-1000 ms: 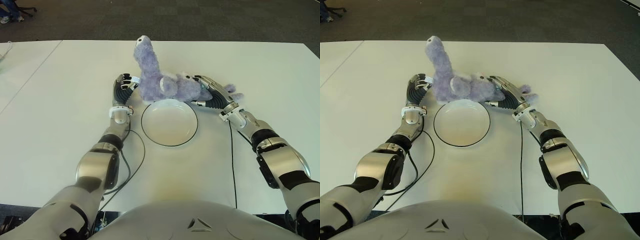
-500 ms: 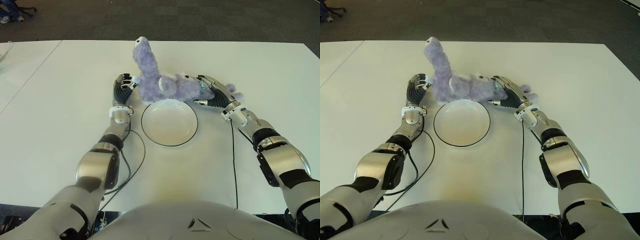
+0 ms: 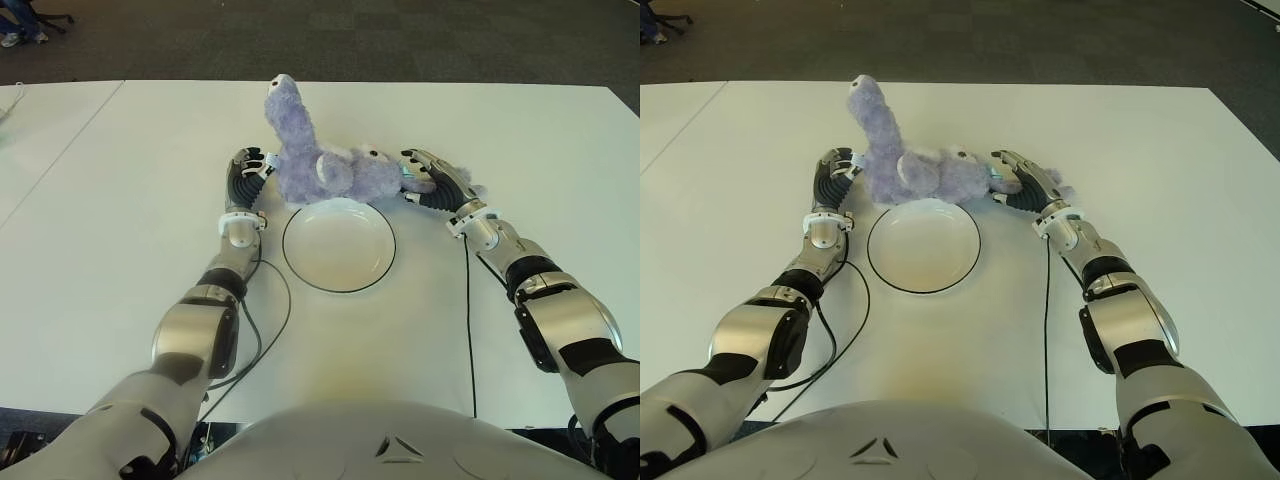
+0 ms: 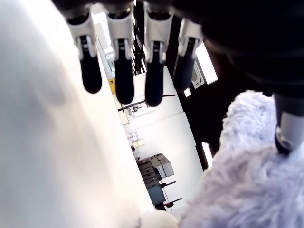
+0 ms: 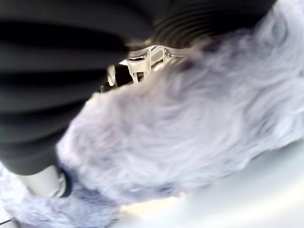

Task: Put the doll into the plate.

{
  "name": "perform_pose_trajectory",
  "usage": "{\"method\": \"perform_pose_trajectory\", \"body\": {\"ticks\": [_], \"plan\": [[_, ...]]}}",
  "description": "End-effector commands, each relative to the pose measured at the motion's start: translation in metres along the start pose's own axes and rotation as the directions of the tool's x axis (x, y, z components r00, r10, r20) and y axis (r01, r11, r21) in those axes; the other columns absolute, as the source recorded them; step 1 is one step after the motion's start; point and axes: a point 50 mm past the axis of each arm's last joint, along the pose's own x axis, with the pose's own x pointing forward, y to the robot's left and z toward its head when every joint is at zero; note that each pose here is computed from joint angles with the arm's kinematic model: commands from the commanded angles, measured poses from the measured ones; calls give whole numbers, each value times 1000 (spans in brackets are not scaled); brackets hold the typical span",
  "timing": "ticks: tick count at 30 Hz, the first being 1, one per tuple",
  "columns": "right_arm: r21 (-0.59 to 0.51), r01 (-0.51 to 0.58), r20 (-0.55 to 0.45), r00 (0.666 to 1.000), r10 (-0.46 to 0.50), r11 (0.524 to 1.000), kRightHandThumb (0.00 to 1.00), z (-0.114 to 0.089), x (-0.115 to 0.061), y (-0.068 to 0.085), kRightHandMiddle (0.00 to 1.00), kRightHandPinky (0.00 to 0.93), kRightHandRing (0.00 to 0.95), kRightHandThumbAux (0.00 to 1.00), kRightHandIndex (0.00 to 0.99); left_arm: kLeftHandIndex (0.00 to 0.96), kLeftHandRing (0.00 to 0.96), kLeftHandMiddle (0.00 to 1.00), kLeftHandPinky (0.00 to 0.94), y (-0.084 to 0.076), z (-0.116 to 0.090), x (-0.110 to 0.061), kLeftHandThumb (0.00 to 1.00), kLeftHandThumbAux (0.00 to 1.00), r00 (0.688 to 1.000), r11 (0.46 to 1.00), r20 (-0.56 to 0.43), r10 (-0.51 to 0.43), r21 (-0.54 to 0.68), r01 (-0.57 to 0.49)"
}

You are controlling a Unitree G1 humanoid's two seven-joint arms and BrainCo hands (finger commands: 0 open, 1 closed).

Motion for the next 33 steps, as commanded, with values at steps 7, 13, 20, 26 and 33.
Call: {"method": "perform_pose_trajectory", "body": {"ticks": [7, 13, 20, 26, 33], "plan": [[49, 110, -151, 983, -101, 993, 701, -13, -4, 0, 821, 840, 826, 717, 439, 265, 303, 301, 296, -23, -87, -78, 0, 448, 905, 989, -411, -108, 50, 141], [44, 150, -170, 975, -141, 988, 699, -15, -2, -8, 850, 834, 850, 719, 439, 269, 311, 315, 288, -23, -88, -78, 0, 457, 903, 989, -415, -110, 42, 140], [40, 169, -166, 973, -160, 985, 699, -16, -3, -12, 854, 827, 855, 719, 439, 260, 305, 309, 300, -24, -87, -78, 0, 460, 909, 990, -404, -105, 42, 133], [32, 188, -154, 971, -181, 982, 699, -17, -5, -19, 856, 833, 856, 719, 439, 261, 316, 313, 318, -23, -86, -78, 0, 462, 910, 990, -401, -105, 43, 133], [30, 212, -145, 968, -205, 977, 700, -18, -6, -24, 859, 839, 859, 719, 439, 253, 308, 307, 306, -25, -86, -78, 0, 455, 908, 990, -405, -110, 40, 137]]}}
